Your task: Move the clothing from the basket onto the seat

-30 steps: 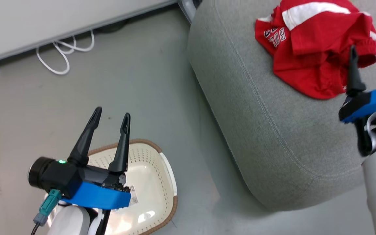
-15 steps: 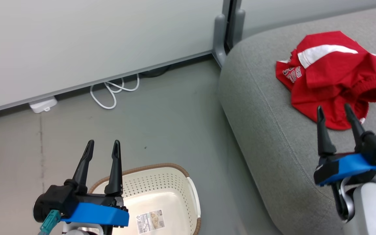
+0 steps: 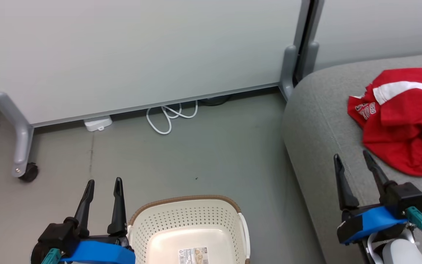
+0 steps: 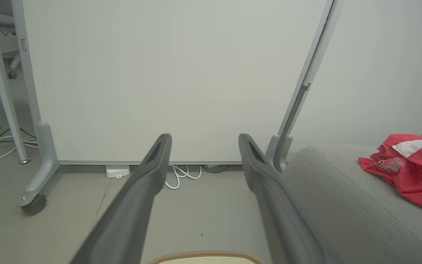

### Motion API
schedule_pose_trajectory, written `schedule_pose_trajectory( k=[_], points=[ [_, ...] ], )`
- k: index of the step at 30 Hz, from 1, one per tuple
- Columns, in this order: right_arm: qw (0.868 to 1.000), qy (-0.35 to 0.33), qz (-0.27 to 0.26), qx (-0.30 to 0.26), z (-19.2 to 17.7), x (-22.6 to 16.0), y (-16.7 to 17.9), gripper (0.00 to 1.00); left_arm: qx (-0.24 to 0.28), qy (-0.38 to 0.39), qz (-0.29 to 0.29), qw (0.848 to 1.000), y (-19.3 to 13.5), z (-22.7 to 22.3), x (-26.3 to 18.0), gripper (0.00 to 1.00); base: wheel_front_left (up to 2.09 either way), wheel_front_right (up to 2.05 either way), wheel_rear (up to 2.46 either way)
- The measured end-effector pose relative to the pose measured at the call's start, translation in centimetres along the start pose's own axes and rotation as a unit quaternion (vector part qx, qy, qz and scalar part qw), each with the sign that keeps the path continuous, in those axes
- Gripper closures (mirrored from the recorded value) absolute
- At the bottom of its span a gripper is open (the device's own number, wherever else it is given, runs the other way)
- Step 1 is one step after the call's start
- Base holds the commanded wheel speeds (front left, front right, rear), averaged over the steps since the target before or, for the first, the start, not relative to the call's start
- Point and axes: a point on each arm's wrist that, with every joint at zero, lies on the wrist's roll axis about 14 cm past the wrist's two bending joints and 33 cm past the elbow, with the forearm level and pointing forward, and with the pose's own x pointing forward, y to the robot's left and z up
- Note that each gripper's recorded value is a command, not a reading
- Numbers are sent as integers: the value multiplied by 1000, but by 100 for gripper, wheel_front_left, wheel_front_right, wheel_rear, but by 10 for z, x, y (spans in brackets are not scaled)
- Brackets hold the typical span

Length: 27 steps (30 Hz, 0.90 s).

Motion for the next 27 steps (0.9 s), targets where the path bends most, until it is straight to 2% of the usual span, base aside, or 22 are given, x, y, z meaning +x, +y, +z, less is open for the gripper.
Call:
schedule_pose_trajectory(
  k=[4, 10, 27],
  points=[
    [999, 4, 28, 17, -3, -1, 21, 0, 5, 3, 33, 999, 21, -1, -15, 0, 0, 0, 0],
    [999, 10, 44, 19, -8, -5, 33, 0, 11, 8, 56, 998, 35, -2, -28, 0, 0, 0, 0],
    [998, 13, 60, 26, -10, -6, 44, 0, 15, 16, 66, 998, 42, -6, -36, 0, 0, 0, 0]
  ],
)
